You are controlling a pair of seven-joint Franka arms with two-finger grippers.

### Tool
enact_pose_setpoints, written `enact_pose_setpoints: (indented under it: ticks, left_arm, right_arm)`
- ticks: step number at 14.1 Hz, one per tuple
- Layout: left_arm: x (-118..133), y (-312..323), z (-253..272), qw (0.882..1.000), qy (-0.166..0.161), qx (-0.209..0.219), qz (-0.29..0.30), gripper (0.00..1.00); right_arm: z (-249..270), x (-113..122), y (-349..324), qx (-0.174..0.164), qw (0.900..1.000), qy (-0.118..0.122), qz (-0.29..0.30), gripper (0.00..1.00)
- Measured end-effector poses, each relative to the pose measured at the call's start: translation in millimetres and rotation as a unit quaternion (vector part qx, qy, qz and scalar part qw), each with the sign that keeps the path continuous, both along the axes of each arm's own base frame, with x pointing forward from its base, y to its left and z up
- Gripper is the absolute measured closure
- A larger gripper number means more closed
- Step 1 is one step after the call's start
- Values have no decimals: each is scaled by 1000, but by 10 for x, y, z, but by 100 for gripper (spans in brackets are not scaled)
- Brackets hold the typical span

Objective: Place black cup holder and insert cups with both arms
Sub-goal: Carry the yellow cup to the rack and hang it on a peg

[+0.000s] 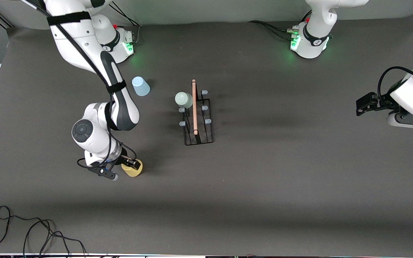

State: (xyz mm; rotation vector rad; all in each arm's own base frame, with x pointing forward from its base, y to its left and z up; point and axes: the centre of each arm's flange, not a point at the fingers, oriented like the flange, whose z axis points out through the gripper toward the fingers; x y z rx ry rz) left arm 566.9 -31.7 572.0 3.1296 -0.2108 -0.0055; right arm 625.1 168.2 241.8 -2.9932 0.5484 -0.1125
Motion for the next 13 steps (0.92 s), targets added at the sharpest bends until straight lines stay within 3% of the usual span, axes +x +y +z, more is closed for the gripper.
enact_pose_setpoints:
  ticks: [4,7,10,13]
  left_arm:
    - [-44,24,103,1000,-9,-1,2,0]
    - [-96,46,174,1000,3,0,3,0]
    - [-160,48,385,1000,11,0,2,0]
    - [-196,47,495,1000,8,1,2,0]
  right_arm:
    - [845,-262,552,52,998,35,-11,30]
    - [1316,-615,1218,82,995,43,-46,30]
    - [1319,-997,1867,71,994,53,-66,30]
    - [1186,-1171,2088,55,995,60,-64,30]
